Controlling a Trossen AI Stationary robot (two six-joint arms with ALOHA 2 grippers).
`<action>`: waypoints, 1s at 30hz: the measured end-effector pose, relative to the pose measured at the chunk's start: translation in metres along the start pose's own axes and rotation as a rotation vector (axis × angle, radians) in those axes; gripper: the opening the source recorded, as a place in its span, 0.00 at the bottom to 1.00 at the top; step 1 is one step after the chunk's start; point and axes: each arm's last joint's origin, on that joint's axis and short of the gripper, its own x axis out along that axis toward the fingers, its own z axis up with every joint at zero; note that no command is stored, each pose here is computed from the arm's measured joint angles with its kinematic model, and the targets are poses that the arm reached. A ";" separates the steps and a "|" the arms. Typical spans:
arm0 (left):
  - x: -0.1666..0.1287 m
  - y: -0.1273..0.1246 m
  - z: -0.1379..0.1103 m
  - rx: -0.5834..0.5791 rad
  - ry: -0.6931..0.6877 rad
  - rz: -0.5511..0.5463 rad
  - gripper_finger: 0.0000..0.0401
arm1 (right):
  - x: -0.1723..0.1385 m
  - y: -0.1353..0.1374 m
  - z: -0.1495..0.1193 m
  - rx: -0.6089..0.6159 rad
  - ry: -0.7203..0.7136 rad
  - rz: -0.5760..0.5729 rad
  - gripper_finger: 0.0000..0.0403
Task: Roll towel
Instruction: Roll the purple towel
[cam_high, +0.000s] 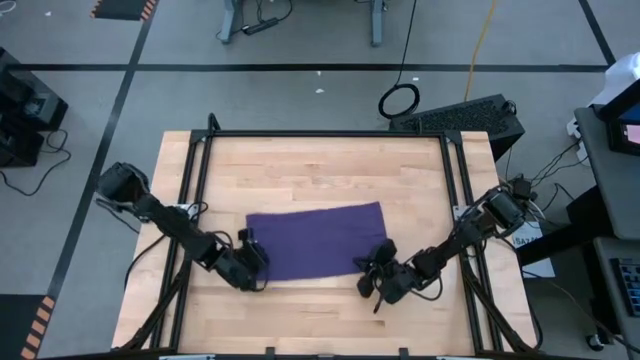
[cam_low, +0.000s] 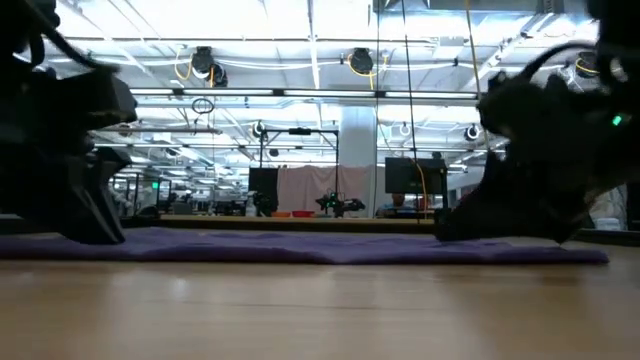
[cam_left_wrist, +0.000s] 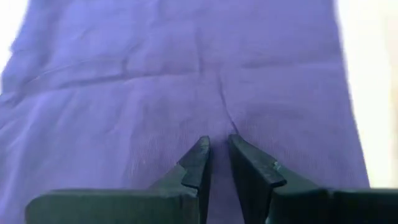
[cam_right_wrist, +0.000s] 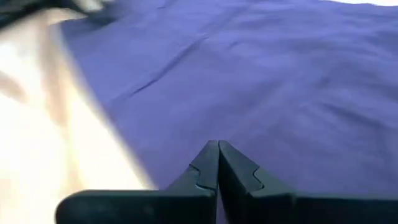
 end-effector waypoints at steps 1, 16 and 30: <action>-0.003 0.005 -0.001 0.007 0.006 0.030 0.17 | -0.001 0.005 0.000 -0.001 -0.003 0.012 0.00; -0.059 0.017 0.018 -0.252 -0.157 -0.171 0.17 | 0.018 0.018 0.031 -0.229 -0.033 -0.060 0.00; -0.011 0.031 -0.017 -0.251 -0.004 0.196 0.17 | 0.017 0.011 0.014 -0.088 0.138 -0.059 0.00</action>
